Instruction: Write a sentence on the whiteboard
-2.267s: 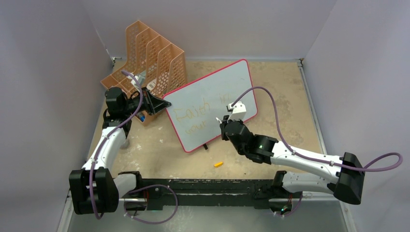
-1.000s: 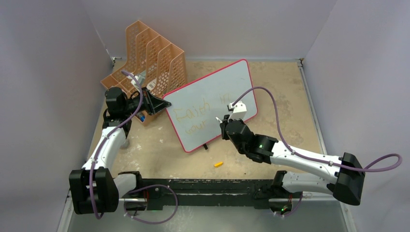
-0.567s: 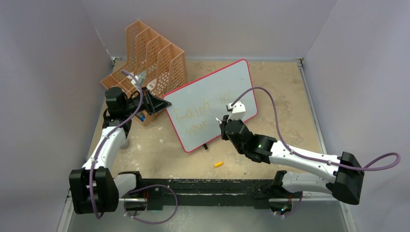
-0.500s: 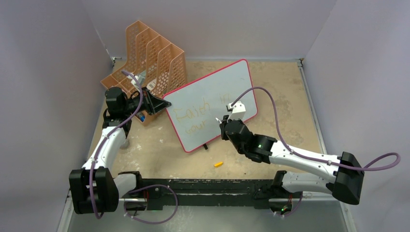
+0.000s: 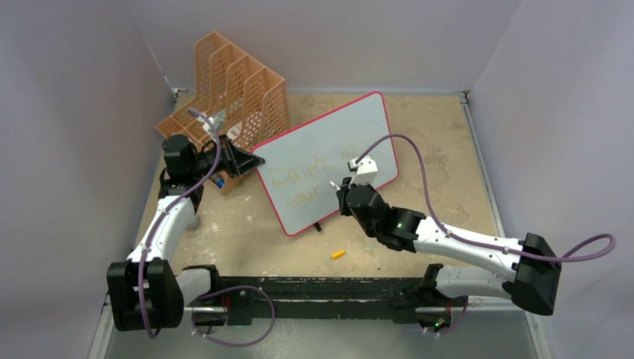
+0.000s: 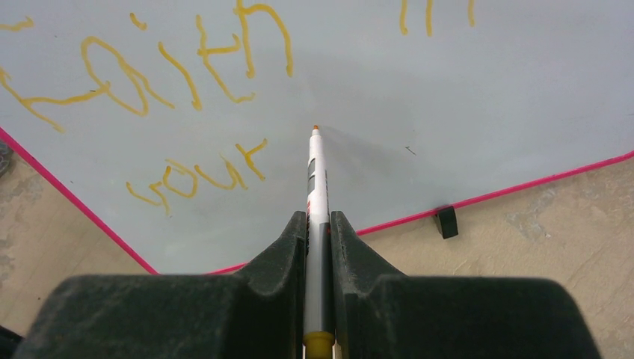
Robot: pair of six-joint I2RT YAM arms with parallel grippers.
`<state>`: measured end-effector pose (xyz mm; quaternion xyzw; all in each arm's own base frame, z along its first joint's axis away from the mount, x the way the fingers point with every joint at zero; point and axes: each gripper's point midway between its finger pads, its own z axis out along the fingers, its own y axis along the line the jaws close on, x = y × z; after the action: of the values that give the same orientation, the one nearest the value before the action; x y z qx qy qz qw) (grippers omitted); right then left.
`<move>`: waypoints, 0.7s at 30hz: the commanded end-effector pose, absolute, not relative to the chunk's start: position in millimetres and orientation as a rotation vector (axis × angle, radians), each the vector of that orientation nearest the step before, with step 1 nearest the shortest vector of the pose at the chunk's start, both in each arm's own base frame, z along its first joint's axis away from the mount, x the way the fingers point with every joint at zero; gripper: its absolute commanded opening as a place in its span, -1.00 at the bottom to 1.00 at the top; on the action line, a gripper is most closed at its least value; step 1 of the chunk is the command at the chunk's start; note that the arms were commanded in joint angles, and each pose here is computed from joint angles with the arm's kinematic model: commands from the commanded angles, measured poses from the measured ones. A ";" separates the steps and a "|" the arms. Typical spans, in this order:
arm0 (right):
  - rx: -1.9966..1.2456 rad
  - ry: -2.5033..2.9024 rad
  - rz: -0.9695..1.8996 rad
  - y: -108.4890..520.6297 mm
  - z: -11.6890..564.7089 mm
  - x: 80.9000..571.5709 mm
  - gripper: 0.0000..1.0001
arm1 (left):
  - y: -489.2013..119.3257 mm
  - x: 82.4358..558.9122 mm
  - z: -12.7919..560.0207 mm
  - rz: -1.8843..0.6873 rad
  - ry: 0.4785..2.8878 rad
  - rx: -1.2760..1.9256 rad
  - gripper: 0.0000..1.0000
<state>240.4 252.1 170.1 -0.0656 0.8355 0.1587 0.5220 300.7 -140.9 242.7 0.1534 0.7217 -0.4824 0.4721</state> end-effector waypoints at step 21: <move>-0.115 1.982 0.355 247.5 162.4 253.9 -1.00 | -135.3 311.6 254.8 -1.075 1.693 0.455 -1.00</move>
<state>246.9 250.0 161.0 -0.0584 0.8365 0.1535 0.5228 300.8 -140.9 242.5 0.1529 0.7220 -0.4823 0.4720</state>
